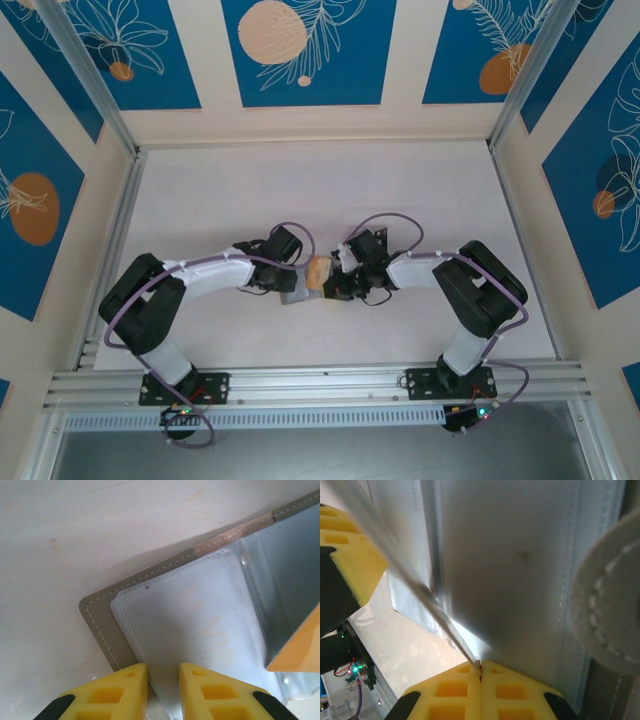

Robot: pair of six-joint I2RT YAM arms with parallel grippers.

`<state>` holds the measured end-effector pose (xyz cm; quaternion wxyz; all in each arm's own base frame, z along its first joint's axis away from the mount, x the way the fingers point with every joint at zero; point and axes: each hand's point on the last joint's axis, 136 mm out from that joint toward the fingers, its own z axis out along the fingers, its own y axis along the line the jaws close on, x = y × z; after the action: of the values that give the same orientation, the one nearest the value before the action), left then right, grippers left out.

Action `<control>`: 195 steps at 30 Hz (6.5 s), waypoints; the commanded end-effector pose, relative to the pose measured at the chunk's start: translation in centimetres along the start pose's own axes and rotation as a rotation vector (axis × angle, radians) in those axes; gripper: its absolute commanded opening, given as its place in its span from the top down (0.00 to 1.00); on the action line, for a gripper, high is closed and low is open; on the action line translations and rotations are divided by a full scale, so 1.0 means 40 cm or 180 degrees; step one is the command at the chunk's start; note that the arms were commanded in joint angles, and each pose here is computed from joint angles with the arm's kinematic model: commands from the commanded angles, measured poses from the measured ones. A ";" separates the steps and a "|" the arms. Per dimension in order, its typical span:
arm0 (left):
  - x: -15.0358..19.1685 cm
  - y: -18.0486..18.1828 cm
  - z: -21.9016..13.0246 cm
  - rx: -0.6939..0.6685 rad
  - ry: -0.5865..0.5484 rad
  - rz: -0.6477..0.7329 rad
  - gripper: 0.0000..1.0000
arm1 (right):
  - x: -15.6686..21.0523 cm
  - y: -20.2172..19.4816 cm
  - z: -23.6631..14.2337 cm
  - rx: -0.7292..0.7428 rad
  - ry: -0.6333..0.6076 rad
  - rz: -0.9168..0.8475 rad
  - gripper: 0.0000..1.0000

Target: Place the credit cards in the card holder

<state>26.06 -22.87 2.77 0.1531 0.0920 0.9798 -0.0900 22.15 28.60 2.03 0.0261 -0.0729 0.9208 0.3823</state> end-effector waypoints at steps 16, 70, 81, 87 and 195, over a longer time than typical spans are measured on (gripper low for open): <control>0.044 0.023 0.001 -0.0118 0.0177 0.0009 0.78 | 0.032 0.081 -0.025 -0.0258 0.0215 0.0012 1.00; 0.006 -0.134 0.076 0.0604 0.0311 0.0003 0.80 | -0.009 0.067 -0.041 -0.0445 0.0578 -0.0009 0.85; 0.026 -0.122 0.076 0.0620 0.0312 -0.0017 0.81 | -0.060 0.070 -0.045 -0.0613 0.0456 0.0140 0.77; 0.029 -0.120 0.073 0.0627 0.0311 -0.0019 0.81 | -0.090 0.053 -0.035 -0.0520 0.0376 0.0276 0.78; 0.060 0.009 -0.008 0.0322 0.0240 -0.0046 0.79 | -0.023 0.089 0.073 -0.0209 0.0604 -0.0092 0.81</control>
<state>25.57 -22.36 2.68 0.1387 0.0968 0.9767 -0.1320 23.81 34.19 2.73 -0.0520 -0.1229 0.8890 0.4381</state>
